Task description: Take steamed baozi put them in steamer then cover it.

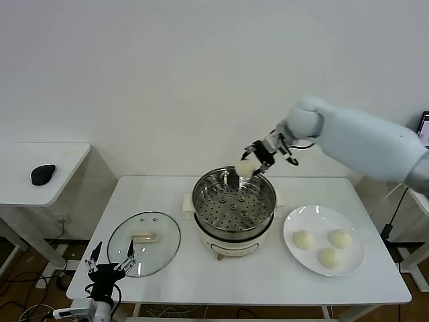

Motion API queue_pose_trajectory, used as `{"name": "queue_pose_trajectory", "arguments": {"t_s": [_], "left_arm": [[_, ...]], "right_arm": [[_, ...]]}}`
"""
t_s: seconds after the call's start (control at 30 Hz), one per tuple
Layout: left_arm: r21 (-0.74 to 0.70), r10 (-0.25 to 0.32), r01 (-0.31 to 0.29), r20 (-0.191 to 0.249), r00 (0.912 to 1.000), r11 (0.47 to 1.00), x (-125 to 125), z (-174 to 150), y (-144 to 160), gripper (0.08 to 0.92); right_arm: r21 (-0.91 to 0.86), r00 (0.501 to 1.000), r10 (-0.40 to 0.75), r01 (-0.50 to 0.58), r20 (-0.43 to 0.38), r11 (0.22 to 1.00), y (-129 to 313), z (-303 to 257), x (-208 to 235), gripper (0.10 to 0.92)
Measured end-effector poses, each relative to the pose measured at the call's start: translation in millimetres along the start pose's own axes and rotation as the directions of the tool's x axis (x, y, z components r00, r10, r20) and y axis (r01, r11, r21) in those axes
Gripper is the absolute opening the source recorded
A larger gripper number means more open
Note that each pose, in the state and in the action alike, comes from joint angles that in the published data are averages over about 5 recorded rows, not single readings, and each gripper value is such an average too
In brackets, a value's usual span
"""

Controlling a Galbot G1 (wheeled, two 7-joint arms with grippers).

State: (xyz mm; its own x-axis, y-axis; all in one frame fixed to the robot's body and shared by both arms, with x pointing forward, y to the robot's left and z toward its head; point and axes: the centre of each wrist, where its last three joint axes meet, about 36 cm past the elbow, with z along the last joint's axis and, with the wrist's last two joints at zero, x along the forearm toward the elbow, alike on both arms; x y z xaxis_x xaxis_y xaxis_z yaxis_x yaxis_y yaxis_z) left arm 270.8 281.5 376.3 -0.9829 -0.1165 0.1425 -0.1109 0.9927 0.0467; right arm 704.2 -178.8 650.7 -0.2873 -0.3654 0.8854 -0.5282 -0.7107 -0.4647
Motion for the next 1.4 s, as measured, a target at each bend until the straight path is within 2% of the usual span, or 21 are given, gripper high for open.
{"name": "queue_pose_trajectory", "arguments": {"t_s": [0.3, 0.63, 0.73, 0.9, 1.0, 1.13, 1.4], "left_arm": [[0.004, 0.000, 0.000, 0.000, 1.0000, 1.000, -4, 2, 0, 0.823], [0.001, 0.001, -0.001, -0.001, 1.0000, 1.000, -4, 3, 1, 0.823], [0.002, 0.000, 0.000, -0.003, 1.0000, 1.000, -4, 3, 1, 0.823], [0.007, 0.000, 0.000, -0.002, 1.0000, 1.000, -4, 3, -1, 0.823], [0.007, 0.000, 0.000, 0.001, 1.0000, 1.000, -4, 2, -1, 0.823], [0.007, 0.000, 0.000, 0.006, 1.0000, 1.000, -3, 0, -1, 0.823], [0.004, 0.007, -0.007, 0.012, 0.9999, 1.000, -1, -6, -1, 0.823]], "right_arm": [[0.210, 0.998, -0.064, 0.065, -0.007, 0.976, -11, -12, -44, 0.585], [0.341, 0.995, -0.096, 0.099, -0.028, 0.935, -14, -13, -77, 0.598], [0.366, 0.995, -0.098, 0.102, -0.030, 0.925, -16, -13, -84, 0.650], [0.388, 0.995, -0.097, 0.101, -0.031, 0.916, -18, -12, -86, 0.782], [0.383, 0.995, -0.093, 0.098, -0.032, 0.918, -20, -12, -81, 0.817], [0.329, 0.996, -0.078, 0.089, -0.047, 0.940, -25, -10, -60, 0.822], [0.031, 0.994, -0.048, 0.051, -0.097, 0.998, -12, -10, 11, 0.823]]}}
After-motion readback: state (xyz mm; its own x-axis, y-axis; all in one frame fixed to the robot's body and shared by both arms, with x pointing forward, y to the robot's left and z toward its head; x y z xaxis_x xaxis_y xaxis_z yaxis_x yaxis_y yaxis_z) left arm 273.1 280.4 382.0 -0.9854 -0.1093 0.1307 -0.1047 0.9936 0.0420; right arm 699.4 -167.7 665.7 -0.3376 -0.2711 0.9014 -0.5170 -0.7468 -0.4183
